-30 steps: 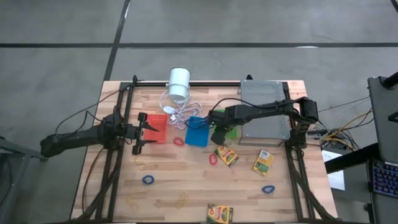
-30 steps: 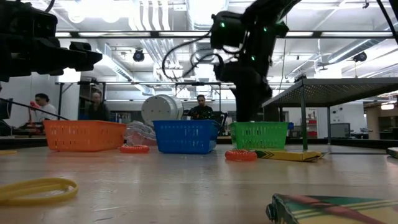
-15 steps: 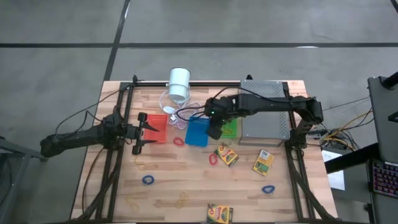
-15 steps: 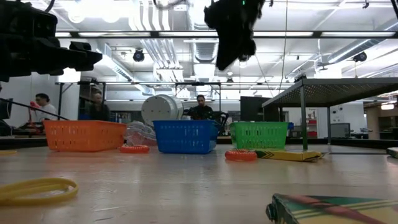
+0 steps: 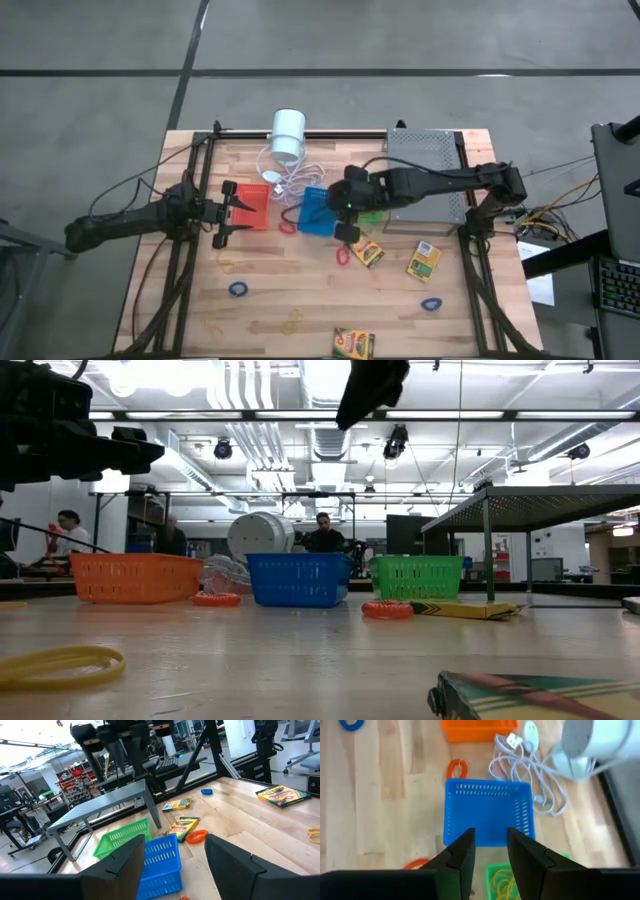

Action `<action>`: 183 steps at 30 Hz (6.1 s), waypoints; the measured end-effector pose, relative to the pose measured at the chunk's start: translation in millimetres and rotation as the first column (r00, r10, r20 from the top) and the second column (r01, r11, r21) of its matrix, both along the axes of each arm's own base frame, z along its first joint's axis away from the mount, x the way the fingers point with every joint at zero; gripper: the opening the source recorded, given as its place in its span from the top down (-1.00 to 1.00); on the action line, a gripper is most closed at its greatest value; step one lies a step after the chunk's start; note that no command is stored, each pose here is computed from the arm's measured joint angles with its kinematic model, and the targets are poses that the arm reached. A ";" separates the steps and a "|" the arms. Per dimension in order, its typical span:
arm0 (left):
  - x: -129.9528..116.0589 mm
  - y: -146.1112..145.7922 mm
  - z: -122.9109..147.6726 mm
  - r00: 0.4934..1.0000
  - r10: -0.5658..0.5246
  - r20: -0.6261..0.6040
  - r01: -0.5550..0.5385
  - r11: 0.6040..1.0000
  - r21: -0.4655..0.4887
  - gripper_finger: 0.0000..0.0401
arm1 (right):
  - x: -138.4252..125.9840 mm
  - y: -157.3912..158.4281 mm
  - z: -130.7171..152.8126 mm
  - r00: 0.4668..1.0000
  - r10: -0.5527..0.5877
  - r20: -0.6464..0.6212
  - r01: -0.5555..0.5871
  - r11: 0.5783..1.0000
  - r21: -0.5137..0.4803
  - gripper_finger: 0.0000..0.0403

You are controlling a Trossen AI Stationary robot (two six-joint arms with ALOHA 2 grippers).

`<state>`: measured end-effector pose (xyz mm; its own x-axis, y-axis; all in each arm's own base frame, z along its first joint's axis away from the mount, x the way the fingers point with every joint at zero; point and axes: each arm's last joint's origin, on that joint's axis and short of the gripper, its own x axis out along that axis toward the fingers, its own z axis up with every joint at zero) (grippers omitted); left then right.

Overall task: Pick & Place Office Desk Supplies
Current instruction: Put the yellow rubber band into the green bin

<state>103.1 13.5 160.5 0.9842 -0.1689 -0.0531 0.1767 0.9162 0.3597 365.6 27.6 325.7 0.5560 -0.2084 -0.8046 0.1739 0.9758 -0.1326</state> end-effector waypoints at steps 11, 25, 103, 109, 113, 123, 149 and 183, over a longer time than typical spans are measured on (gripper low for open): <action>0.0 0.0 0.0 1.000 0.000 0.000 0.000 1.000 0.000 -0.05 | 17.0 34.8 -10.1 0.953 0.254 0.167 -0.259 0.966 0.006 0.59; 0.1 0.0 -0.3 1.000 0.000 -0.003 0.000 1.000 -0.001 -0.04 | 53.3 91.3 -54.3 0.870 0.412 0.271 -0.427 0.904 -0.002 0.56; 1.8 0.4 -2.9 0.999 0.000 -0.033 0.000 1.000 -0.008 -0.04 | 111.3 136.6 -223.3 0.676 0.655 0.338 -0.736 0.578 0.353 0.64; 1.8 0.4 -2.8 0.999 0.000 -0.032 0.000 1.000 -0.008 -0.04 | 111.2 136.6 -223.4 0.676 0.655 0.337 -0.736 0.577 0.355 0.65; 1.8 0.4 -2.8 0.999 0.000 -0.033 0.000 1.000 -0.008 -0.04 | 111.2 136.2 -223.6 0.676 0.656 0.336 -0.736 0.577 0.355 0.65; 1.8 0.4 -2.9 0.999 -0.001 -0.033 0.000 1.000 -0.008 -0.04 | 114.7 131.7 -220.9 0.651 0.665 0.365 -0.759 0.573 0.309 0.65; 1.8 0.4 -2.8 0.999 0.000 -0.032 0.000 1.000 -0.008 -0.04 | 109.1 130.6 -227.0 0.695 0.654 0.299 -0.714 0.579 0.392 0.66; 1.8 0.5 -2.8 0.999 0.000 -0.033 0.000 1.000 -0.008 -0.04 | 90.0 116.5 -170.0 0.742 0.656 0.137 -0.666 0.700 0.256 0.66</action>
